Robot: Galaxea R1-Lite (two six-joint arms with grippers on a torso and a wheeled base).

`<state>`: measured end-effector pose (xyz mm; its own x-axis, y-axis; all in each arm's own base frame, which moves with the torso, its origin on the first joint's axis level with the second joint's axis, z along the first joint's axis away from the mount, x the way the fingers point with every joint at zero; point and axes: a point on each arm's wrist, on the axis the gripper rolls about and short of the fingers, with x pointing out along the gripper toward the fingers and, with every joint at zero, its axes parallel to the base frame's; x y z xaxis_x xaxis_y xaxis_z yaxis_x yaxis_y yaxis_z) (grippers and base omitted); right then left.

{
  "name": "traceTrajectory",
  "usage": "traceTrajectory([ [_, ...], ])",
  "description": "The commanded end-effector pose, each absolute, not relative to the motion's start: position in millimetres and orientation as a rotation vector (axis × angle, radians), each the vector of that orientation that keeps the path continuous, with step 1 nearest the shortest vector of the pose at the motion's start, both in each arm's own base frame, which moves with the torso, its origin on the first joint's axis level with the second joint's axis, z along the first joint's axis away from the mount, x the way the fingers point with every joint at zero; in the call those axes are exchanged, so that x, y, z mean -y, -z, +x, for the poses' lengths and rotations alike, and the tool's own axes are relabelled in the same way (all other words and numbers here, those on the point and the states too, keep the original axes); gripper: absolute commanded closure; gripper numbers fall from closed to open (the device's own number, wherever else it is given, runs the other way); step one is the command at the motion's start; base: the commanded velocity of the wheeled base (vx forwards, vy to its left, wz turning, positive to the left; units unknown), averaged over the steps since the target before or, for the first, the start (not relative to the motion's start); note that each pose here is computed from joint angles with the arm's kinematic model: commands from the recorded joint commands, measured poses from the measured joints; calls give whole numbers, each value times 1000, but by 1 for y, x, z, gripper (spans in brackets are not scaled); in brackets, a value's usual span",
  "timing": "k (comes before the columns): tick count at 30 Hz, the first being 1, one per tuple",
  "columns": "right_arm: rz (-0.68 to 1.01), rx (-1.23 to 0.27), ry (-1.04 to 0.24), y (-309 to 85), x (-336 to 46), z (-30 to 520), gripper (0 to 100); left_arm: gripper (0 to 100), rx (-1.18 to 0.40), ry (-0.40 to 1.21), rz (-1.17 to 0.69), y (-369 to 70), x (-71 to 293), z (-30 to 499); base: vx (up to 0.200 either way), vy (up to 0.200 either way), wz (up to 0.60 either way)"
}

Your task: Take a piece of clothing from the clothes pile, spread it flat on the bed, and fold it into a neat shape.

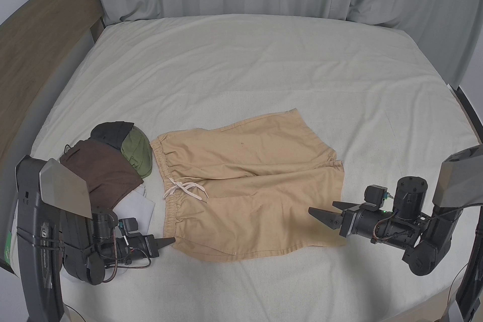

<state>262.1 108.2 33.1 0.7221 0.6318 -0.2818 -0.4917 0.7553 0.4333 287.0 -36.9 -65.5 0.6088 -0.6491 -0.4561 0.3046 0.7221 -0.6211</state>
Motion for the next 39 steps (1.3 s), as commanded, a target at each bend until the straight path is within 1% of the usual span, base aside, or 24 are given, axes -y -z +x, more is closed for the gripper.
traceTrajectory([
  [1, 337, -472, -622, -28, -102, 256, 0, 100, -718, 581, -523, 65, 36, 288, 0, 0, 0],
  [4, 325, -507, -632, -22, -95, 251, 0, 100, -718, 581, -523, 65, 36, 288, 0, 0, 0],
  [6, 289, -544, -632, -13, -83, 247, 0, 100, -718, 581, -523, 66, 37, 288, 0, 0, 0],
  [8, 289, -544, -632, -13, -83, 247, 0, 100, -718, 581, -523, 66, 37, 288, 0, 0, 0],
  [10, 233, -588, -620, 3, -65, 246, 0, 100, -718, 581, -523, 66, 37, 288, 0, 0, 0],
  [12, 226, -606, -623, 7, -63, 244, 0, 100, -718, 581, -523, 66, 37, 288, 0, 0, 0],
  [24, 242, -670, -586, 21, -55, 241, 0, 100, -718, 583, -521, 66, 37, 288, 0, 0, 0],
  [33, 286, -705, -554, 37, -44, 249, 0, 100, -718, 582, -522, 66, 37, 288, 0, 0, 0],
  [39, 333, -720, -542, 42, -45, 254, 0, 100, -717, 582, -520, 66, 37, 288, 0, 0, 0],
])
